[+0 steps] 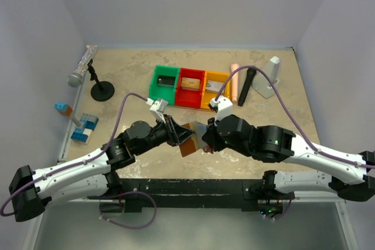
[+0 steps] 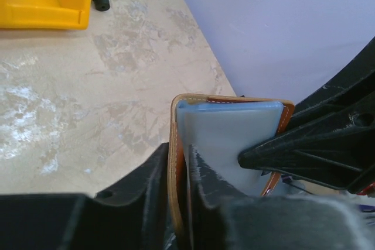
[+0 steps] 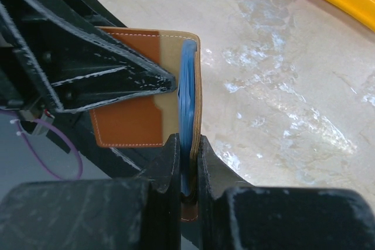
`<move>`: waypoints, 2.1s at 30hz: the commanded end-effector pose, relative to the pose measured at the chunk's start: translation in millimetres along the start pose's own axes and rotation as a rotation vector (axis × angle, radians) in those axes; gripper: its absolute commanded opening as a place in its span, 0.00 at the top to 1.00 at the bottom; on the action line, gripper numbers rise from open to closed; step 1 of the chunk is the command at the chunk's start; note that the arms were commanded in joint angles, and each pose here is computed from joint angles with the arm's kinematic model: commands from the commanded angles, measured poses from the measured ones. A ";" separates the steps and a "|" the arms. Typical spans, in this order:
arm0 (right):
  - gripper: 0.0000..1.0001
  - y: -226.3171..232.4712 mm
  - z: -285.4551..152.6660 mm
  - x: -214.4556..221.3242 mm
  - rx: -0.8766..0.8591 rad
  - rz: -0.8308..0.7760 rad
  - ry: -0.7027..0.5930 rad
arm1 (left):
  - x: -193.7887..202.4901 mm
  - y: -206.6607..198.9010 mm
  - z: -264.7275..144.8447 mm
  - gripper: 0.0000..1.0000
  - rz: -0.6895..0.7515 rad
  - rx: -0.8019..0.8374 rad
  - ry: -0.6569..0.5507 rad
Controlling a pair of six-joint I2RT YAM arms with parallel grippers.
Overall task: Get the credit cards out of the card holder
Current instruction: Open the card holder.
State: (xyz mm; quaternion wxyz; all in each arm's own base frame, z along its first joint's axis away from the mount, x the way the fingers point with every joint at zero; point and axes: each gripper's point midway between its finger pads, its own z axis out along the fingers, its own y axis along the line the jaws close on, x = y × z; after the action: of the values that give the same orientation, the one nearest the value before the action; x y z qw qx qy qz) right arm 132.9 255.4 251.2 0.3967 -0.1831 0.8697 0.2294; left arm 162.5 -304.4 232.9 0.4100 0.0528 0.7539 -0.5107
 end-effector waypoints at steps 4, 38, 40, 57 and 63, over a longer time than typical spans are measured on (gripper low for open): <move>1.00 25.8 -14.3 -23.5 -0.166 0.039 -0.102 | -7.7 -5.0 -9.2 1.00 0.043 0.029 -0.030; 0.19 69.2 -50.5 -50.7 -0.512 0.046 -0.125 | -60.2 -3.6 -75.2 1.00 0.208 -0.308 0.066; 0.19 69.6 -43.1 -50.2 -0.491 0.036 -0.110 | -61.8 -9.9 -74.9 1.00 0.202 -0.277 0.057; 0.23 58.9 -1.0 -30.7 -0.381 0.016 0.009 | -66.2 -36.9 -89.6 1.00 0.187 -0.147 0.047; 0.25 59.1 -2.2 -25.3 -0.394 -0.004 0.040 | -71.0 -44.7 -95.1 1.00 0.188 -0.115 0.030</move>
State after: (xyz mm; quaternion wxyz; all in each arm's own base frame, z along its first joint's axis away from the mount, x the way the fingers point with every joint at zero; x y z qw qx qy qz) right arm 121.1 307.8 276.9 0.3330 -0.2449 0.8267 0.3818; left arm 137.1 -223.4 290.3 0.4246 0.1067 0.8119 -0.3863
